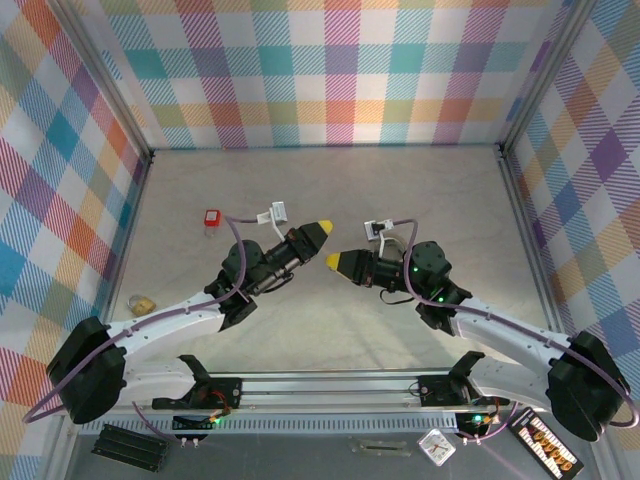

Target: Unlock with the key

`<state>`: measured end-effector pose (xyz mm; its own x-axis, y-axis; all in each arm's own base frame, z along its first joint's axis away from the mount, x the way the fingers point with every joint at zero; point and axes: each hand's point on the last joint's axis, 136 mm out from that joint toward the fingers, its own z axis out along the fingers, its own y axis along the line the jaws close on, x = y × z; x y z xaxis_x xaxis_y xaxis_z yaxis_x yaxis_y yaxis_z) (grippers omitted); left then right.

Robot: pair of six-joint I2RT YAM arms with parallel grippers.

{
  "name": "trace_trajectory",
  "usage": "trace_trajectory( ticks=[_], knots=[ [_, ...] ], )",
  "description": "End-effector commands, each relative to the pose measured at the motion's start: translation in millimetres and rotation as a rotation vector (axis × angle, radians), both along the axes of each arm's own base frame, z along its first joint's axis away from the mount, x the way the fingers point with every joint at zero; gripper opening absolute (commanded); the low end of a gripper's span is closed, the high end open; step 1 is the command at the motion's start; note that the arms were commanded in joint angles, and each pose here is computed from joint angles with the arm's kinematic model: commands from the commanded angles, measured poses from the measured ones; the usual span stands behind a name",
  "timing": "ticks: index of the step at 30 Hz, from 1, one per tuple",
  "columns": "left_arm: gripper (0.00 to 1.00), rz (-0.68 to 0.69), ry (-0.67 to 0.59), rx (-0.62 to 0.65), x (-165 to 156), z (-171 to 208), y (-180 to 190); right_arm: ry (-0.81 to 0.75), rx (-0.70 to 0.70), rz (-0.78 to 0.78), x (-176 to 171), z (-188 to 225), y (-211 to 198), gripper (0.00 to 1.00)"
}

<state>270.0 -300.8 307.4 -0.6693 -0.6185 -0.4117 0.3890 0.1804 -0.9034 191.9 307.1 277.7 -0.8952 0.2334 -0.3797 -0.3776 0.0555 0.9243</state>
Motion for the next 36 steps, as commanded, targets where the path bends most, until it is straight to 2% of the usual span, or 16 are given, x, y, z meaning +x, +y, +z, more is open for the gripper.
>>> trace_trajectory(
  ticks=[1,4,6,7,9,12,14,16,22,28,36],
  knots=[
    [0.0,0.003,-0.028,0.002,-2,-2,0,-0.042,0.035,0.022,-6,13,2,0.07],
    [0.0,0.013,-0.008,0.02,0,-11,0,-0.047,0.021,0.025,-7,15,2,0.0],
    [0.0,0.029,0.015,0.045,2,-20,2,-0.05,0.006,0.024,-7,15,1,0.0],
    [0.07,0.041,0.027,0.066,3,-25,5,-0.041,-0.013,0.021,-8,12,0,0.0],
    [0.37,0.074,0.057,0.116,6,-34,12,-0.032,-0.055,0.012,-8,7,-2,0.0],
    [0.73,0.126,0.094,0.208,10,-40,29,-0.007,-0.146,-0.013,-7,-6,-7,0.0],
    [0.89,0.186,0.147,0.315,14,-47,48,0.01,-0.203,-0.027,-7,-15,-11,0.0],
    [1.0,0.242,0.199,0.415,18,-55,70,0.025,-0.251,-0.032,-8,-24,-14,0.0],
    [1.0,0.344,0.458,0.759,42,-93,152,0.062,-0.412,-0.037,-10,-46,-23,0.0],
    [1.0,0.367,0.632,1.129,91,-129,229,0.069,-0.476,-0.04,-17,-51,-34,0.0],
    [0.99,0.325,0.781,1.364,160,-167,285,0.08,-0.512,-0.052,-25,-56,-46,0.0]
  ],
)
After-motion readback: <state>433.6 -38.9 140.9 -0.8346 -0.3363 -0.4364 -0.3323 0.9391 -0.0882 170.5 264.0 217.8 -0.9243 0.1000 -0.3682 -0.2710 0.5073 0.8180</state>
